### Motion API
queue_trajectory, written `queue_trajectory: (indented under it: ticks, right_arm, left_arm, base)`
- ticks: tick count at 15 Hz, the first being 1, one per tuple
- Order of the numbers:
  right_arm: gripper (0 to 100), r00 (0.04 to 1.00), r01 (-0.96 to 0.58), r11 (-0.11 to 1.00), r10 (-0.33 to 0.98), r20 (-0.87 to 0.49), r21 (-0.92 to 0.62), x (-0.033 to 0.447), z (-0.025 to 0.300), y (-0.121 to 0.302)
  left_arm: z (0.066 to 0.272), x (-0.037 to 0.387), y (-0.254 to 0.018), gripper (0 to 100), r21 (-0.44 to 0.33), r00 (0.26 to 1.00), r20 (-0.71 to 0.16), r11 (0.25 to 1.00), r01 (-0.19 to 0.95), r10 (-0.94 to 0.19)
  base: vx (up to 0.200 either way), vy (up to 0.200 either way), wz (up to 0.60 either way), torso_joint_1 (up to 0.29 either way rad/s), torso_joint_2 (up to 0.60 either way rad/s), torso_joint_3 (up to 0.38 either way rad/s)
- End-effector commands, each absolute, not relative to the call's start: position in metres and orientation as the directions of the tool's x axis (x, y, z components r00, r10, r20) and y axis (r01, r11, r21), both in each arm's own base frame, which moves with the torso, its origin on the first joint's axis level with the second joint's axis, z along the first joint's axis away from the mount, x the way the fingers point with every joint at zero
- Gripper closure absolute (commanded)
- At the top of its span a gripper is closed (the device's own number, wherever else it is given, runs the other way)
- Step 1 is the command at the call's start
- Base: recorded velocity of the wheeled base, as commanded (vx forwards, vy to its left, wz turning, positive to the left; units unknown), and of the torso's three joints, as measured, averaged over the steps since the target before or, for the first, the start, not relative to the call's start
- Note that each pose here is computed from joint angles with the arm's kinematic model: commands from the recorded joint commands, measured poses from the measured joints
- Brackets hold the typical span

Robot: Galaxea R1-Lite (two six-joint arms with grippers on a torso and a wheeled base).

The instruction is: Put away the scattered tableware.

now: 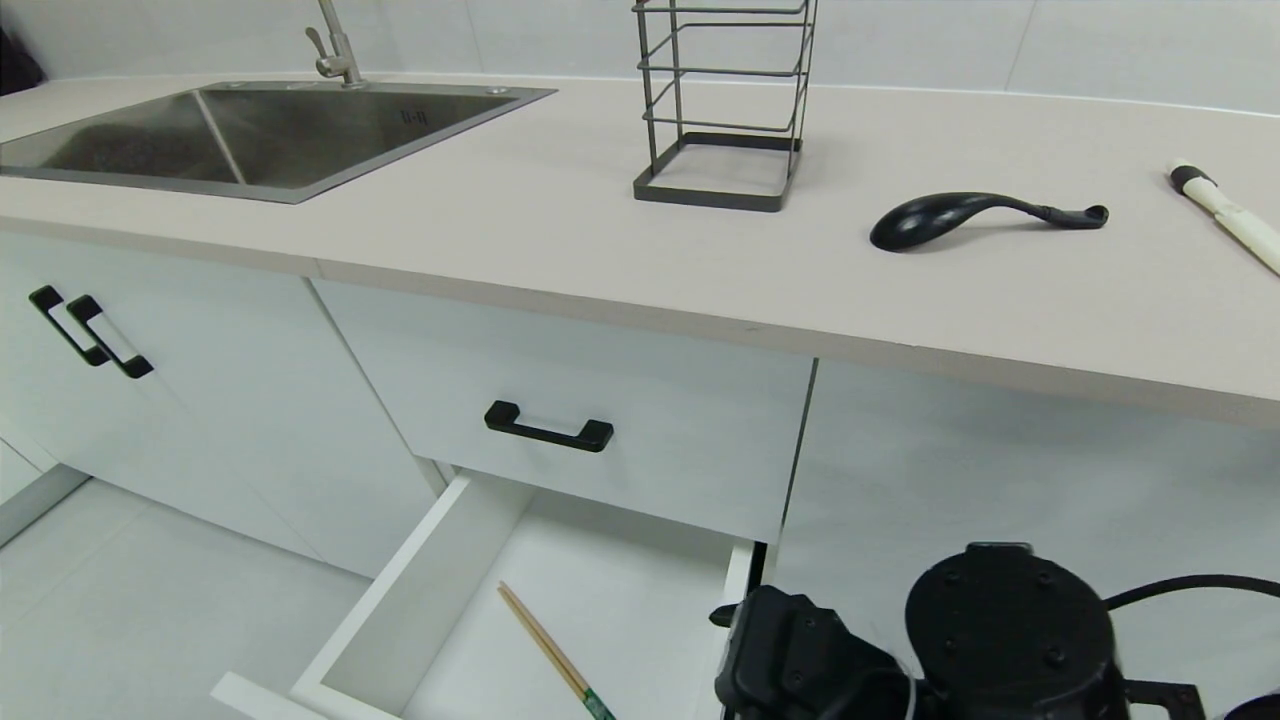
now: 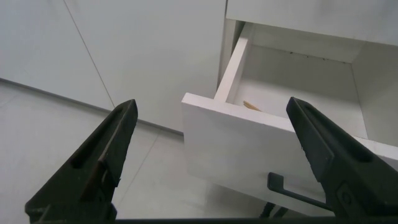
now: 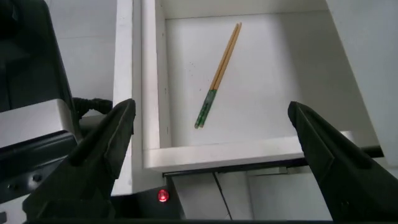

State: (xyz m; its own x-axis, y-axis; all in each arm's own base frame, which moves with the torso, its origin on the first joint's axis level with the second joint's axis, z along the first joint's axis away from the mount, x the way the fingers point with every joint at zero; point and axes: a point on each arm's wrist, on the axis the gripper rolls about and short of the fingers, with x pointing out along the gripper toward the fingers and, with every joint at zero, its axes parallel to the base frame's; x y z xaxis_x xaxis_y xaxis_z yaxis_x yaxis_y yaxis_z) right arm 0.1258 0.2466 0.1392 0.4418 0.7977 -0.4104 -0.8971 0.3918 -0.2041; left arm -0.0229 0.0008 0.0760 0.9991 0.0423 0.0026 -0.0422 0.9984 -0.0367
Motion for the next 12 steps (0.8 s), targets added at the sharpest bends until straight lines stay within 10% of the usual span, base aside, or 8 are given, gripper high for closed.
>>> queue_trajectory:
  ticks: [1, 12]
  right_arm:
    - [0, 0.451, -0.893, 0.407, 0.807, -0.381, -0.194, 0.124, 0.149, 0.223]
    - [0, 0.469, -0.883, 0.437, 0.816, -0.339, -0.17, 0.117, 0.157, 0.173]
  left_arm:
    - [0.076, -0.023, 0.001, 0, -0.037, 0.999, 0.003, 0.998, -0.043, 0.043]
    - [0.076, -0.023, 0.001, 0, -0.037, 0.999, 0.003, 0.998, -0.043, 0.043]
  base:
    - [0.0, 0.0, 0.0, 0.0, 0.0, 0.0]
    - [0.0, 0.0, 0.0, 0.0, 0.0, 0.0]
